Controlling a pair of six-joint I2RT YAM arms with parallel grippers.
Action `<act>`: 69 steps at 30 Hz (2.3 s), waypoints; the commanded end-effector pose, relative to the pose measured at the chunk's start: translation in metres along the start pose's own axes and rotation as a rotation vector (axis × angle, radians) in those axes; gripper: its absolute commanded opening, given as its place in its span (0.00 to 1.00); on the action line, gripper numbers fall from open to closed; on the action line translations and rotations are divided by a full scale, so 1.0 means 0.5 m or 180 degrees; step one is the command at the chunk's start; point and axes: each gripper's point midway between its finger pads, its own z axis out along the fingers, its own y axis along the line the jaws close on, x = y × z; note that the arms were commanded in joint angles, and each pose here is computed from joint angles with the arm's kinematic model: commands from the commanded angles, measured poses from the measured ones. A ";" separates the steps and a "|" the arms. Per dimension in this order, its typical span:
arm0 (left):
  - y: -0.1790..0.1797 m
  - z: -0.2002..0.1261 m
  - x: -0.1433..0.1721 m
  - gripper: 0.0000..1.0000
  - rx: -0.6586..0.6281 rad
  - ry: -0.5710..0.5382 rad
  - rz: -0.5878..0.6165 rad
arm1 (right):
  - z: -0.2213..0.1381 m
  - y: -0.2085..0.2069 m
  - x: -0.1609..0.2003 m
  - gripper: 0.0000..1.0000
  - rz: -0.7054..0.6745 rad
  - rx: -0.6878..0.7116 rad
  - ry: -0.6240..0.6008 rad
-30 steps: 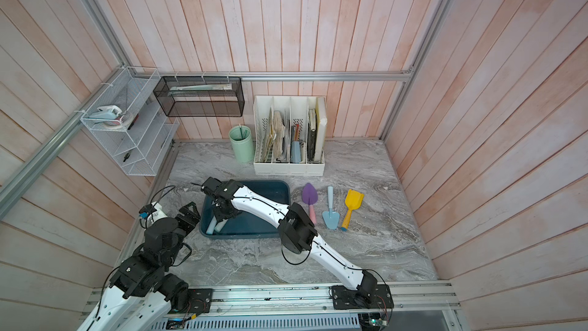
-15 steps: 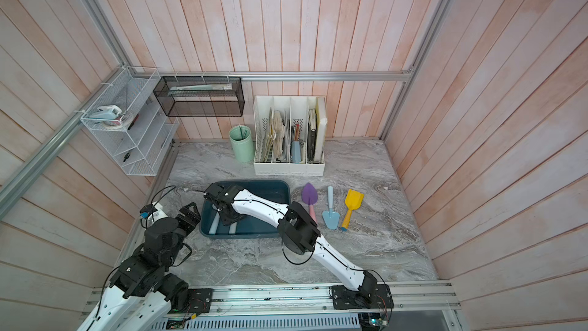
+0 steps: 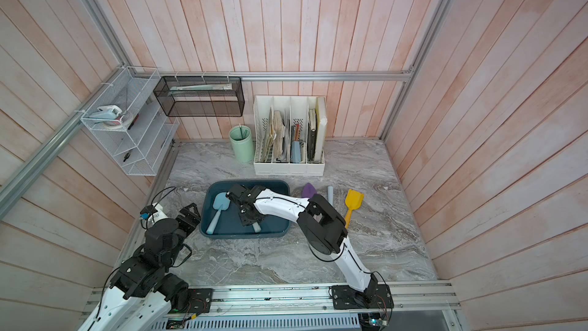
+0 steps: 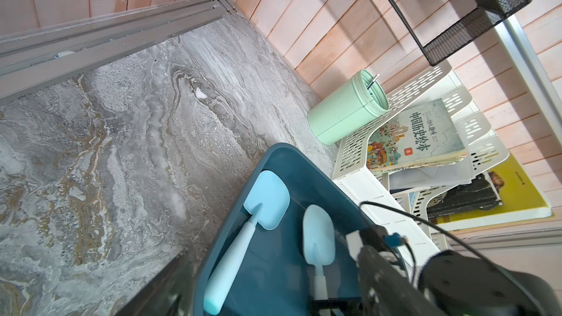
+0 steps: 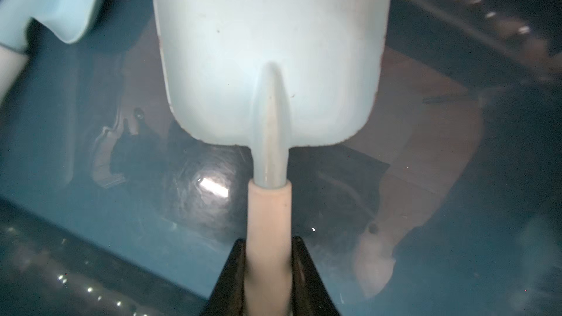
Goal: Take the shovel out of the storage box
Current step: Pick up the shovel from the storage box, then place the shovel at the center of the board, then adjust the storage box at the center of the board.
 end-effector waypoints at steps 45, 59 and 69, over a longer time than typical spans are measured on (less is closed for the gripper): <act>0.021 0.092 0.033 0.88 -0.0254 0.0256 -0.0128 | -0.145 -0.872 0.400 0.08 0.4450 0.0831 -0.1311; 0.041 0.171 0.086 0.84 -0.0121 0.0870 -0.0209 | -0.195 -0.889 0.379 0.70 0.4417 0.0958 -0.1391; -0.039 0.224 0.103 0.72 0.0178 0.1435 0.0384 | -0.428 -0.894 0.303 0.73 0.4044 0.1313 -0.2381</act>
